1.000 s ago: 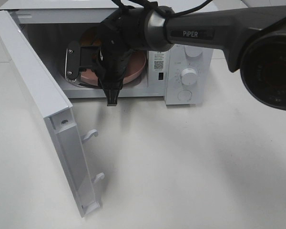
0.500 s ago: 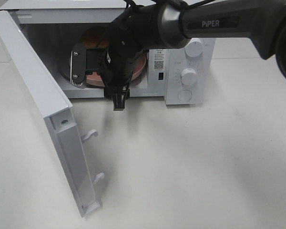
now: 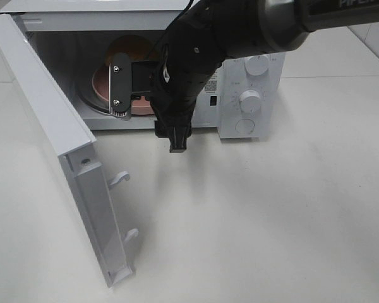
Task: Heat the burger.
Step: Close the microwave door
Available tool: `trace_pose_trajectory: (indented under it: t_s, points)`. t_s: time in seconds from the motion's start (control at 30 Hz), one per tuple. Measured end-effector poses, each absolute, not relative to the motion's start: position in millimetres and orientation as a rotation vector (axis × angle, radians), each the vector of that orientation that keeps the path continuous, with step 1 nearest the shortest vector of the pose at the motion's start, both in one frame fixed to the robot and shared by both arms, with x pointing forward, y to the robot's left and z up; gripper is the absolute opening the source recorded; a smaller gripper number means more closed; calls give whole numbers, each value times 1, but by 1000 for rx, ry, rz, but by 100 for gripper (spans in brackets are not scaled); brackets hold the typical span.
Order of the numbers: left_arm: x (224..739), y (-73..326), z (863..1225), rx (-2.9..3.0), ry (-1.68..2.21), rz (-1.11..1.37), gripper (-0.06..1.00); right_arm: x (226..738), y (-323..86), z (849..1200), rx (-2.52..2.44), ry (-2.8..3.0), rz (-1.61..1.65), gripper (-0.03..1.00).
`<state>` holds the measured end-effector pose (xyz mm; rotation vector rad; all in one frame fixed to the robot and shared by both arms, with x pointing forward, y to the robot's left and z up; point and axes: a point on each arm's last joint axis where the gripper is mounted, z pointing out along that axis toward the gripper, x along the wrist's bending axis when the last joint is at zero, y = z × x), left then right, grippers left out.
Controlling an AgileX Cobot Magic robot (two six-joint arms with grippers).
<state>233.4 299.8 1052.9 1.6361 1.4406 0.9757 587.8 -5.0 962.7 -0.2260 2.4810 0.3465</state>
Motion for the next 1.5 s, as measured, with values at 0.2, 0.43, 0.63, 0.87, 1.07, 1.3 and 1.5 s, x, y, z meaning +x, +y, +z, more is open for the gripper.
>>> trace_pose_trajectory:
  t_s: [0.2,0.43,0.63,0.87,1.07,1.3,1.5]
  points:
    - [233,300,1053,1636,1441,976,96,572,-18,969,-209,2505,352,69]
    - [233,300,1053,1636,1441,976,96,543,-43,978,-162,2545,361,69]
    - [233,300,1053,1636,1441,976,96,522,-61,981,-123,2573,356,69]
    - [233,300,1053,1636,1441,976,96,490,-89,985,-26,2601,368,69]
    - [233,300,1053,1636,1441,976,96,471,-107,993,130,2598,422,69]
    - [233,300,1053,1636,1441,976,96,454,-123,1007,415,2577,501,69]
    - [233,300,1053,1636,1441,976,96,448,-143,1019,702,2551,510,69]
